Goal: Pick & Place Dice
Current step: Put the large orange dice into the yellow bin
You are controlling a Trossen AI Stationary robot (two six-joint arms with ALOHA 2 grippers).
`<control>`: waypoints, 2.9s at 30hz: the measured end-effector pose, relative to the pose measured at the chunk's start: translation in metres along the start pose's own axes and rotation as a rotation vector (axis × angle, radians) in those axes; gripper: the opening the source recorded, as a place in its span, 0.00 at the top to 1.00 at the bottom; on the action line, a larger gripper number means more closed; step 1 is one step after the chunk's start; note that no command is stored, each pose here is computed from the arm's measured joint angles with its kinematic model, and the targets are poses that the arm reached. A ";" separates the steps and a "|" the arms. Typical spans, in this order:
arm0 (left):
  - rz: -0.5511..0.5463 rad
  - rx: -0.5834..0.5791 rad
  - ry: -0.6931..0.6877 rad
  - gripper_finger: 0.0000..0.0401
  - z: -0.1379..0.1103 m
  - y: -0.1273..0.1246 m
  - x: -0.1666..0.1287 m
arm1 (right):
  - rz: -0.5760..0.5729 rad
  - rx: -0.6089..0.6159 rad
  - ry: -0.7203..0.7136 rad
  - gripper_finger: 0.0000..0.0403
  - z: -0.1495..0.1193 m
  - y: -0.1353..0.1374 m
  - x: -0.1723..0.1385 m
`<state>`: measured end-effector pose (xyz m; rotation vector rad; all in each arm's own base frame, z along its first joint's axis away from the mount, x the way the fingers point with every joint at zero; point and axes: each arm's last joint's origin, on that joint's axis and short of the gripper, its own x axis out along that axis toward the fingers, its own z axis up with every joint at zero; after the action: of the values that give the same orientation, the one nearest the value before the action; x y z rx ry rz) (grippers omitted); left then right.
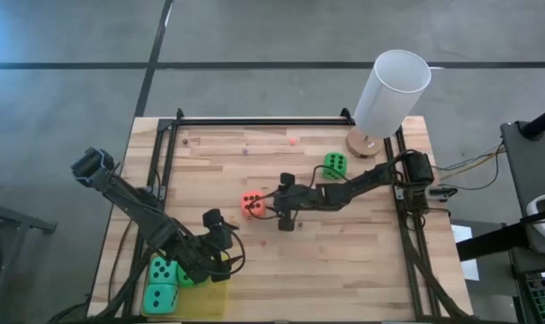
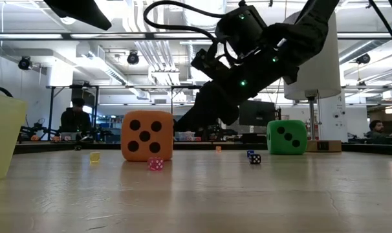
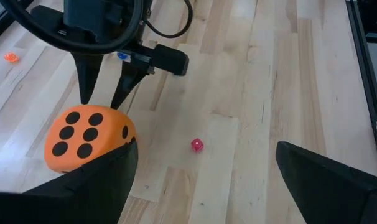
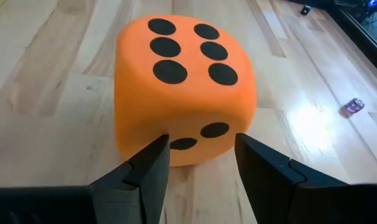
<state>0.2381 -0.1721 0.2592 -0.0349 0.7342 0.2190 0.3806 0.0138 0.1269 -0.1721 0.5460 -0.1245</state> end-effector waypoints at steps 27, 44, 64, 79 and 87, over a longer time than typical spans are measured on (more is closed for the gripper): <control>0.000 0.000 0.000 0.05 0.000 0.000 0.000 | 0.186 -0.012 0.009 0.55 0.015 0.002 -0.014; 0.001 0.001 0.001 0.05 0.000 0.000 0.000 | 0.235 -0.019 -0.044 0.55 0.068 -0.008 -0.131; 0.086 -0.090 -0.058 0.04 0.015 0.016 0.014 | 0.243 -0.051 -0.217 0.55 0.066 -0.001 -0.202; 0.105 -0.288 -0.026 0.05 0.026 0.035 0.030 | 0.245 -0.051 -0.216 0.55 0.066 0.000 -0.202; 0.109 -0.383 -0.009 0.05 0.025 0.036 0.039 | 0.245 -0.052 -0.216 0.55 0.066 0.000 -0.202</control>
<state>0.2754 -0.1273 0.2534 -0.3582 0.6774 0.4620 0.2443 0.0549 0.2843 -0.1652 0.3514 0.1456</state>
